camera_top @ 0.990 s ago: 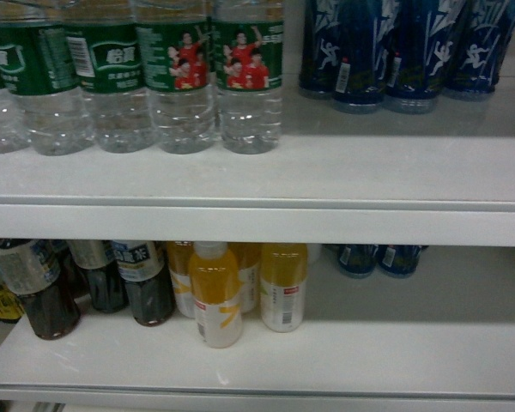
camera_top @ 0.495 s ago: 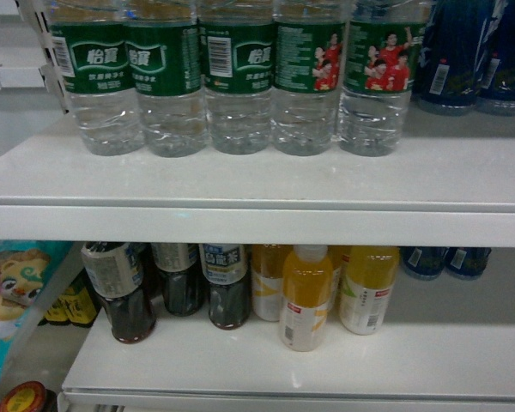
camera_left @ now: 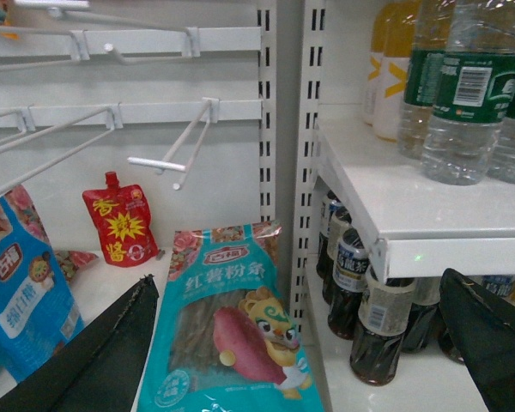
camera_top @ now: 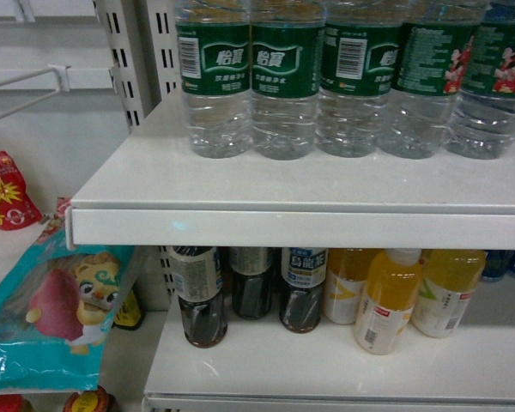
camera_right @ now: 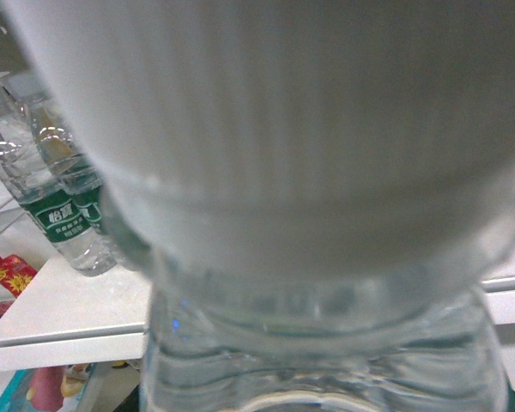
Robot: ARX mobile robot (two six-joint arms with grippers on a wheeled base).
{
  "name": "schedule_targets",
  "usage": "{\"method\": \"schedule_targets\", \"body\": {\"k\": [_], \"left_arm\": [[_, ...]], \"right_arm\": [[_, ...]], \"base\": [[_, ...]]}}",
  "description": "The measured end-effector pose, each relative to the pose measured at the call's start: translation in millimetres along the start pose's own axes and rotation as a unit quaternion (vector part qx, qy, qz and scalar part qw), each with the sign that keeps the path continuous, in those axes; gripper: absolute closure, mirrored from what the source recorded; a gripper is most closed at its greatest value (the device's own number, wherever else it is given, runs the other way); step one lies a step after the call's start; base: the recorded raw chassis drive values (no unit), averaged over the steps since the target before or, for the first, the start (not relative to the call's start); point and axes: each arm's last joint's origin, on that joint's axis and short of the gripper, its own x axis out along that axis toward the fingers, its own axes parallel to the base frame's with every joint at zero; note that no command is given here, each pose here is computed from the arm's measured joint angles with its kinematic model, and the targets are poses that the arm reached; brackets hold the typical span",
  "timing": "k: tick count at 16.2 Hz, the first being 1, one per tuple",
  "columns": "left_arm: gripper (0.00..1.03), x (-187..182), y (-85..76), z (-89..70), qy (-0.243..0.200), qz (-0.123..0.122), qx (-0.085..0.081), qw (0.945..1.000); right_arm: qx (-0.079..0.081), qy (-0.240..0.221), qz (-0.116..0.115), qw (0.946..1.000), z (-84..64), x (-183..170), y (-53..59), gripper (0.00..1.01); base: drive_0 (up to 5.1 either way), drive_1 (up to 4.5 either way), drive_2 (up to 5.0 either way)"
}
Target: Move water from second to third shelf
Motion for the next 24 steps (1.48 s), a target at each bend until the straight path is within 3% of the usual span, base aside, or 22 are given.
{"method": "schedule_targets", "body": {"k": [17,18,19,20,23,24], "left_arm": [[0.05,0,0.0,-0.1,0.001,0.000,0.000,1.0000],[0.05,0,0.0,-0.1,0.000,0.000,0.000,1.0000],[0.05,0,0.0,-0.1,0.001,0.000,0.000,1.0000],[0.05,0,0.0,0.0,0.000,0.000,0.000,1.0000],[0.05,0,0.0,-0.1,0.001,0.000,0.000,1.0000],[0.05,0,0.0,-0.1,0.000,0.000,0.000,1.0000]], "right_arm": [[0.000,0.000,0.001,1.0000,0.1,0,0.0,0.58],[-0.015,0.043,0.018,0.9988,1.0,1,-0.3,0.58],[-0.054,0.071,0.058,0.9944,4.4,11,3.7,0.58],[-0.093,0.065,0.081,0.9902,9.5,24,11.1,0.58],[-0.139,0.041,0.105,0.9839,22.4,50,30.0,0.58],[-0.147,0.032,0.106,0.9829,26.2,60,35.5,0.58]], "base": [[-3.5,1.75,1.7],[-3.5,1.74,1.7],[0.0,0.00,0.0],[0.0,0.00,0.0],[0.0,0.00,0.0],[0.0,0.00,0.0]]}}
